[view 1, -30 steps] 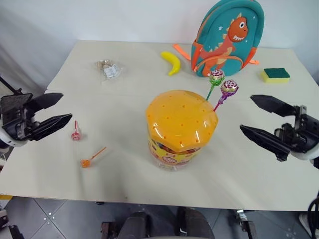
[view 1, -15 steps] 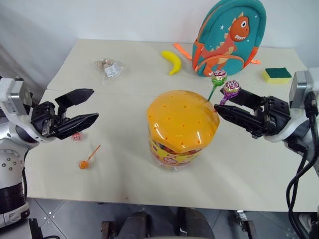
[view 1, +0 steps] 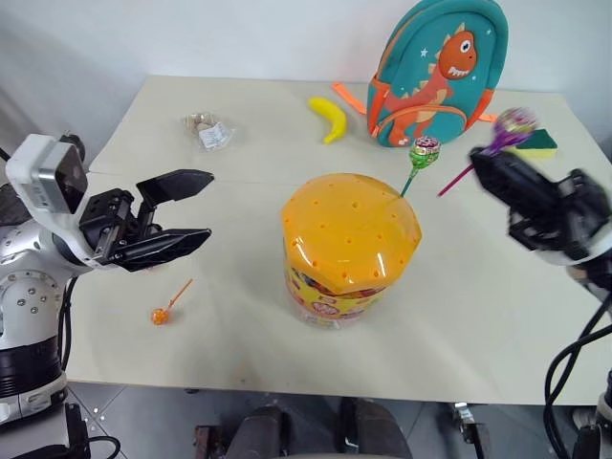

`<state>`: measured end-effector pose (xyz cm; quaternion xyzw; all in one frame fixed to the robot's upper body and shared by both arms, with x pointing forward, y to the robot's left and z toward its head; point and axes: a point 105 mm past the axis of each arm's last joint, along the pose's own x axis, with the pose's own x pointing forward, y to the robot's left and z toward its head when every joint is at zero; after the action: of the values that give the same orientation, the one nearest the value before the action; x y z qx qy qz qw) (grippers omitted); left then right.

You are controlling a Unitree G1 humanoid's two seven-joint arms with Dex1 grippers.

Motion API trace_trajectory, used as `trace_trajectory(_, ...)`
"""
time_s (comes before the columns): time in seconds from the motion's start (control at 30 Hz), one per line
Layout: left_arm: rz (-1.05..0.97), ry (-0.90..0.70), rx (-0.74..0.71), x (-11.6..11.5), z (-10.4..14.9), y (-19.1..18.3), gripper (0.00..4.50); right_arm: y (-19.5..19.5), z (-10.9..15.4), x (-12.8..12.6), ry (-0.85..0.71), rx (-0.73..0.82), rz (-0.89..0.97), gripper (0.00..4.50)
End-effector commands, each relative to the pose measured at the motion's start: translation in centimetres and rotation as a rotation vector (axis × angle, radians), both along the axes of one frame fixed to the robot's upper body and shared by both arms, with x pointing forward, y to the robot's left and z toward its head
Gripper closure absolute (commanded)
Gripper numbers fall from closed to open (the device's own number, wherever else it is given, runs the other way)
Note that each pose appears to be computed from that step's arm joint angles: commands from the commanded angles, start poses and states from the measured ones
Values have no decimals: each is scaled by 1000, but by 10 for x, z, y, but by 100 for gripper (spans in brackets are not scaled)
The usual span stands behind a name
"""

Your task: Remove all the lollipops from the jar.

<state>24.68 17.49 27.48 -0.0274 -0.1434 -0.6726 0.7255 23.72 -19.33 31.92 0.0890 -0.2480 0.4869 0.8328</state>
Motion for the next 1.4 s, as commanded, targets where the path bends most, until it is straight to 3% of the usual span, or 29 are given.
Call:
trace_trajectory(0.03,-38,-60,60,-6,5,-3,23,-31,2,-5,57,-12,-134,449)
trace_trajectory(0.27,-145,-67,284,-15,-21,-7,23,-131,-105,37,615,-403,-791,449)
trace_trajectory(0.47,-117,-55,385,-20,-40,11,23,-167,-173,25,879,-749,-931,449)
trace_trajectory(0.53,-92,-50,377,-20,-41,14,23,-171,-185,19,950,-757,-912,449)
trace_trajectory(0.63,-67,-60,344,-19,-39,14,23,-173,-190,17,946,-768,-884,373)
trace_trajectory(0.8,-41,-71,305,-19,-37,13,23,-176,-184,13,906,-749,-830,213)
trace_trajectory(0.9,-27,-79,265,-20,-30,13,23,-161,-155,14,699,-719,-704,117)
trace_trajectory(0.93,-24,-81,252,-20,-28,13,23,-157,-147,14,640,-711,-674,117)
trace_trajectory(1.07,33,-3,144,-16,-19,26,23,-94,-74,16,244,-554,-400,117)
trace_trajectory(1.27,98,27,54,-9,-20,40,23,-14,-32,25,62,-436,-124,117)
trace_trajectory(1.4,136,18,2,-5,-18,45,23,25,-21,26,36,-407,20,117)
